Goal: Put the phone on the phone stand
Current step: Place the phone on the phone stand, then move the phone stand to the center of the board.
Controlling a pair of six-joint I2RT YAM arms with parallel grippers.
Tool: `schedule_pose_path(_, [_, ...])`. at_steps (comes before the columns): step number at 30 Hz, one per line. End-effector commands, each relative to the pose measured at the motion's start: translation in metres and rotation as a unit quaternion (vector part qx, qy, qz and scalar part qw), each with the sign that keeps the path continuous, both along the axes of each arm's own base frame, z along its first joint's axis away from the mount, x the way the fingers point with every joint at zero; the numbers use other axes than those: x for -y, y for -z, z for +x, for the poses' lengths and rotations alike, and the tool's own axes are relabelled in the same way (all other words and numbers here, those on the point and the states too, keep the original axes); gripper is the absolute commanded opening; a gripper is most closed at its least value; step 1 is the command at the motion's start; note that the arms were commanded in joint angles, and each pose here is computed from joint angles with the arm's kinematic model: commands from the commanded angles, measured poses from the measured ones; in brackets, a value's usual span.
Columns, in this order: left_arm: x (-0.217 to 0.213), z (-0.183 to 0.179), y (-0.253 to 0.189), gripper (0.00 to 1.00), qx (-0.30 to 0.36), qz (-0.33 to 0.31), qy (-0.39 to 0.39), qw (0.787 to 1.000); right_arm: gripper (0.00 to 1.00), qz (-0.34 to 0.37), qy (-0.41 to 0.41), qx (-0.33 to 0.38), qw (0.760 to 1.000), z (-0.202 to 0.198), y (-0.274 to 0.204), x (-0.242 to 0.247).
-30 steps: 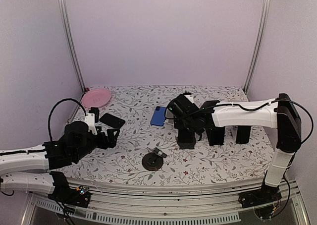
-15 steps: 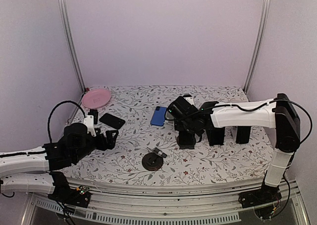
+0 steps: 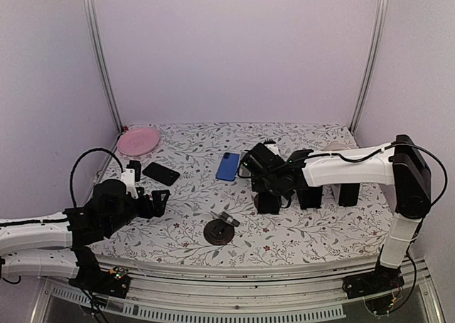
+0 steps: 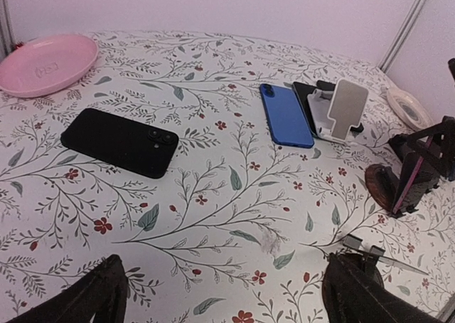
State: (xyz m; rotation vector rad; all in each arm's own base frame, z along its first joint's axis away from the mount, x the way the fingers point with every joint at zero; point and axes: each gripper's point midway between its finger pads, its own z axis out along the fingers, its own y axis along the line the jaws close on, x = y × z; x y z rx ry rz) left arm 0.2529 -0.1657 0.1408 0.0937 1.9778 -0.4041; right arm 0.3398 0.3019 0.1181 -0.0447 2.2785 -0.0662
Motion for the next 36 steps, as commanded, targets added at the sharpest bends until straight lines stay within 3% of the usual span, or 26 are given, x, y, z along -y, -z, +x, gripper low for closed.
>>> schedule_pose_path(1, [-0.001,0.003,0.002,0.96,0.000,-0.011,-0.003,1.000,0.55,0.003,0.002,0.008,1.000,0.001,-0.001,0.002])
schedule_pose_path(11, [-0.001,0.003,0.005,0.97,-0.003,-0.009,-0.001,1.000,0.88,0.005,-0.003,0.007,1.000,0.000,-0.002,0.001])
schedule_pose_path(16, [-0.001,0.002,0.009,0.97,-0.007,-0.008,-0.001,1.000,0.99,0.008,-0.003,0.008,1.000,0.000,-0.005,0.001])
schedule_pose_path(36, [0.003,0.003,0.010,0.97,-0.010,-0.013,0.008,1.000,0.99,0.046,-0.020,0.024,0.998,-0.002,-0.036,-0.004])
